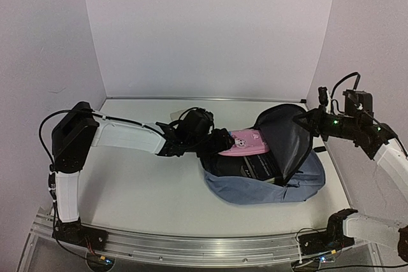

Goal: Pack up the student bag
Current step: Place the stationery in the student bag, then zip the student bag at the center of the board.

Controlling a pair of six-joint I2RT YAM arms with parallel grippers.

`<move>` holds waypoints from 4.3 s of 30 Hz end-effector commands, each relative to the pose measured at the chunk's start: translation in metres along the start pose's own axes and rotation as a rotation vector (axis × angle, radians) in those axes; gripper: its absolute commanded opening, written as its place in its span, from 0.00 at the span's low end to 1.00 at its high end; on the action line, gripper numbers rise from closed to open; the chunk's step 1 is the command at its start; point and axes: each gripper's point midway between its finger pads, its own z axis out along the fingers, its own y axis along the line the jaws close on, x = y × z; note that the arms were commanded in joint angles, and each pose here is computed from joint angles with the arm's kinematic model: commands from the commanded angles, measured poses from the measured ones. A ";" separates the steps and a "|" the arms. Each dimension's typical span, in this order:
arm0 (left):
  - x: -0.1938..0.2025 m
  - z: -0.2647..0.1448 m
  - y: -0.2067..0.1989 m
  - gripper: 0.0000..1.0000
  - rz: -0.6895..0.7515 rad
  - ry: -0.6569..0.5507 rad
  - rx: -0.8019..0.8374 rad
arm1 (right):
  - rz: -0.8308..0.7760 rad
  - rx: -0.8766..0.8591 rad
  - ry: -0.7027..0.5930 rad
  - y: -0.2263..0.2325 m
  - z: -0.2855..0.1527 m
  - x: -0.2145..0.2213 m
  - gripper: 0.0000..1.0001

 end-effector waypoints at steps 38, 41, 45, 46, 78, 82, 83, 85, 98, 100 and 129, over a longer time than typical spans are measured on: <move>0.016 0.036 -0.084 0.73 0.149 0.184 0.196 | -0.091 -0.109 -0.048 0.030 -0.006 -0.019 0.00; 0.018 0.040 -0.090 0.73 0.151 0.188 0.215 | -0.092 -0.106 -0.046 0.029 -0.005 -0.019 0.00; 0.019 0.047 -0.099 0.73 0.154 0.191 0.246 | -0.090 -0.104 -0.040 0.028 -0.003 -0.019 0.00; 0.019 0.048 -0.101 0.73 0.154 0.190 0.254 | -0.090 -0.103 -0.040 0.027 -0.002 -0.019 0.00; -0.042 -0.112 0.010 0.90 0.071 0.097 0.066 | -0.131 -0.006 -0.003 0.042 0.029 0.006 0.00; -0.042 -0.123 0.026 0.91 0.057 0.078 0.026 | -0.159 0.015 0.030 0.056 0.047 0.024 0.00; -0.042 -0.125 0.029 0.92 0.054 0.074 0.019 | -0.158 0.021 0.035 0.057 0.052 0.027 0.00; -0.041 -0.128 0.033 0.92 0.046 0.068 0.009 | -0.167 0.021 0.053 0.063 0.061 0.037 0.00; -0.035 -0.131 0.047 0.92 0.007 0.064 -0.013 | -0.228 -0.025 0.169 0.114 0.122 0.123 0.14; -0.032 -0.130 0.047 0.92 0.001 0.074 -0.006 | -0.238 -0.047 0.190 0.125 0.130 0.136 0.18; 0.067 -0.065 0.019 0.80 -0.095 0.354 0.145 | -0.322 0.083 0.090 0.113 0.114 0.095 0.86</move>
